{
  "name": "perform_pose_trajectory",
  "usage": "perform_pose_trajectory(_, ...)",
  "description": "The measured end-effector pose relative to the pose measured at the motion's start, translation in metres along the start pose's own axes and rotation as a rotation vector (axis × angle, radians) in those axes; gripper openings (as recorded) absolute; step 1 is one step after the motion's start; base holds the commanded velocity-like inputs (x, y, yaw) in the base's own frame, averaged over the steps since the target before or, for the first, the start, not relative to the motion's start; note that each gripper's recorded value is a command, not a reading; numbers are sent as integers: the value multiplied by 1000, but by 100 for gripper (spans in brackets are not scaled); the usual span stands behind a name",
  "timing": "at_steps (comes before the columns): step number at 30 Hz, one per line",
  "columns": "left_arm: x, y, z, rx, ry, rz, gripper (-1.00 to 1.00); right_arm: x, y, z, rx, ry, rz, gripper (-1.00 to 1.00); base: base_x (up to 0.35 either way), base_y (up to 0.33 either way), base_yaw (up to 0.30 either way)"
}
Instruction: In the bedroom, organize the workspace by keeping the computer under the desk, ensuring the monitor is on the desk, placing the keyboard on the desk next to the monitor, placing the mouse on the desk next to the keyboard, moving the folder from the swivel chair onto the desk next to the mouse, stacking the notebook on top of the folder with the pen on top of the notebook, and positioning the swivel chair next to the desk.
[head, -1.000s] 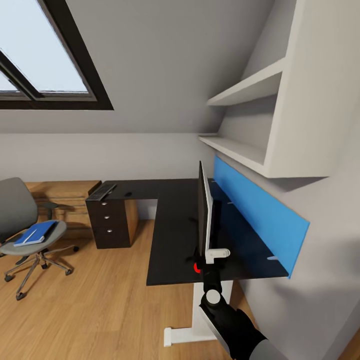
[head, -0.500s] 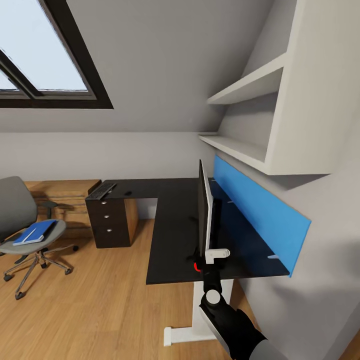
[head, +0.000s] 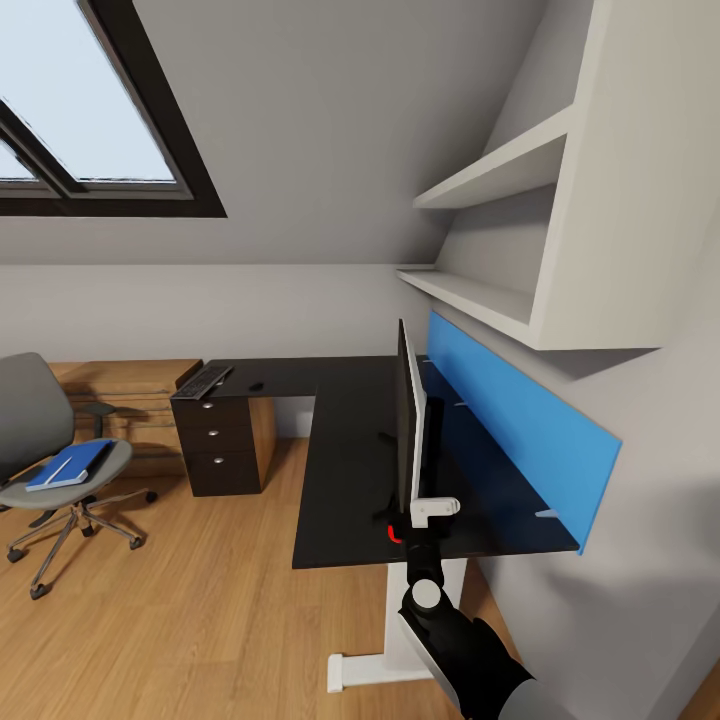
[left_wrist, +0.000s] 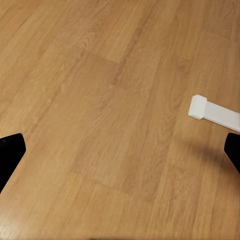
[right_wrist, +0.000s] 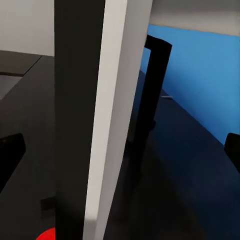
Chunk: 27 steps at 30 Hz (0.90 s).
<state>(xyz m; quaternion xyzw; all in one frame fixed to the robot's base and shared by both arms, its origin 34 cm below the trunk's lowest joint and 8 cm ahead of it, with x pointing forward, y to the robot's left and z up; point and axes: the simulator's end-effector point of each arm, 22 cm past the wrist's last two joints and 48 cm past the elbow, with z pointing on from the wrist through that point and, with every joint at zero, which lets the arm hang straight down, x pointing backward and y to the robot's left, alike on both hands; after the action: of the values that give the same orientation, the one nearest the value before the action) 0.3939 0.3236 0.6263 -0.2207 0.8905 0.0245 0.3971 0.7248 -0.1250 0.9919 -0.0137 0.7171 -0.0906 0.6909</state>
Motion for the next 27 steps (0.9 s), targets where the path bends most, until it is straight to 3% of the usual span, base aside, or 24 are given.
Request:
perform_pose_trajectory(12, 0, 0, 0, 2, 0, -1, 100, 0, 0, 0, 1, 0, 0, 100, 109, 0, 0)
perform_pose_trajectory(27, 0, 0, 0, 2, -1, 0, 100, 1, -1, 0, 2, 2, 0, 100, 14, 0, 0)
